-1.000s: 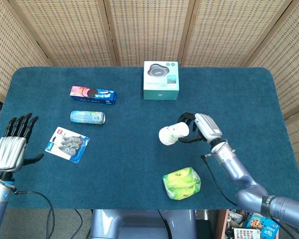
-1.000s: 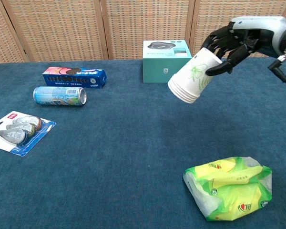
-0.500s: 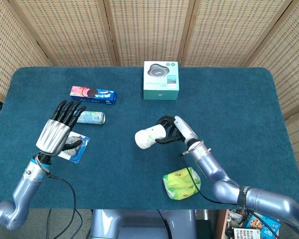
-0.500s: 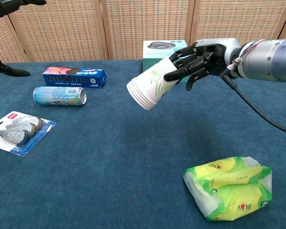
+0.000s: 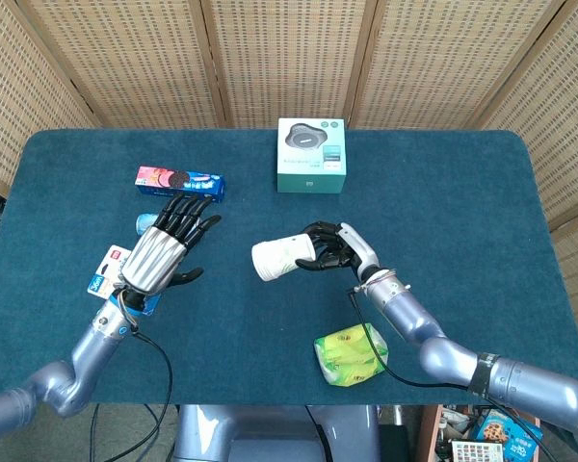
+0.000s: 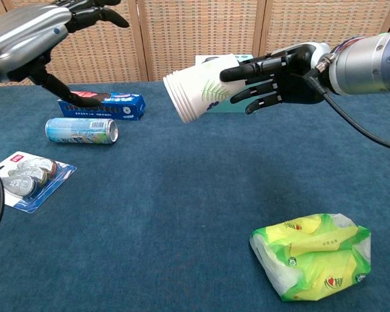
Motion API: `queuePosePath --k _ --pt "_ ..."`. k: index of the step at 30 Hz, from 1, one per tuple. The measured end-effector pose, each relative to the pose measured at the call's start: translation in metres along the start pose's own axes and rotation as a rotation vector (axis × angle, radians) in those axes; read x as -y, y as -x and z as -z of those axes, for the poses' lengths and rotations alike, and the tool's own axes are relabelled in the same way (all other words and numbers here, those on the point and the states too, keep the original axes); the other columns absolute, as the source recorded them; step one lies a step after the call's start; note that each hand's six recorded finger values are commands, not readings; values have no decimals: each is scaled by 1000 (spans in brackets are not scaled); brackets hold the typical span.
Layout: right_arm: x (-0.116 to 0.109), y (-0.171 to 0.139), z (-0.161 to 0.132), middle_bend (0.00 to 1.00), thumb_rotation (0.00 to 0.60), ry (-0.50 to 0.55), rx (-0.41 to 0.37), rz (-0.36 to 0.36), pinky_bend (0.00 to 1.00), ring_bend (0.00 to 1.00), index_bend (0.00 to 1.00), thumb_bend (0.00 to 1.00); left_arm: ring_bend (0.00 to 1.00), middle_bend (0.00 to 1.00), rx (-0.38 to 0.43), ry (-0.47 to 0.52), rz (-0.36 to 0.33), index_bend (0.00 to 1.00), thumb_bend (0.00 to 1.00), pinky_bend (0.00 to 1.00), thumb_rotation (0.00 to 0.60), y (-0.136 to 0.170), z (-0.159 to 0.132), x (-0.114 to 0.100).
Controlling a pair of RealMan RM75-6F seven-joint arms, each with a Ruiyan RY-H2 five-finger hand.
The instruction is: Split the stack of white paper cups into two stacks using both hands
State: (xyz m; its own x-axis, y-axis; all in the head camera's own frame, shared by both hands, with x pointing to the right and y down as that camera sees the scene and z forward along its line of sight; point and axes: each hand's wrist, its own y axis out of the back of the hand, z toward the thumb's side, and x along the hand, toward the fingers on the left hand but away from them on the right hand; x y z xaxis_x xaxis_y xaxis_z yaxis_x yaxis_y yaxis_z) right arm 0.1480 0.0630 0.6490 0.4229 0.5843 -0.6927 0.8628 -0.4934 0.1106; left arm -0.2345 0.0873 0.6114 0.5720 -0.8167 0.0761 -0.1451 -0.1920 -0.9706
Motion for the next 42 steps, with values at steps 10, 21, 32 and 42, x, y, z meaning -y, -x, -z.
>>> queuePosePath --k 10,21,32,42 --pt "3 -6 4 605 600 21 15 -17 610 474 548 490 0 0 123 22 -136 299 67 0 600 -46 -48 16" --pt "-1 -9 4 606 600 23 13 -14 610 474 548 490 0 0 135 53 -191 355 75 0 600 -52 -63 16" --pt "-8 -10 7 606 600 23 17 0 610 474 548 491 0 0 124 61 -211 356 178 0 600 -52 -62 14" --pt "-10 -11 7 606 600 28 17 -2 610 474 548 490 0 0 127 59 -213 376 233 0 600 -56 -66 15"
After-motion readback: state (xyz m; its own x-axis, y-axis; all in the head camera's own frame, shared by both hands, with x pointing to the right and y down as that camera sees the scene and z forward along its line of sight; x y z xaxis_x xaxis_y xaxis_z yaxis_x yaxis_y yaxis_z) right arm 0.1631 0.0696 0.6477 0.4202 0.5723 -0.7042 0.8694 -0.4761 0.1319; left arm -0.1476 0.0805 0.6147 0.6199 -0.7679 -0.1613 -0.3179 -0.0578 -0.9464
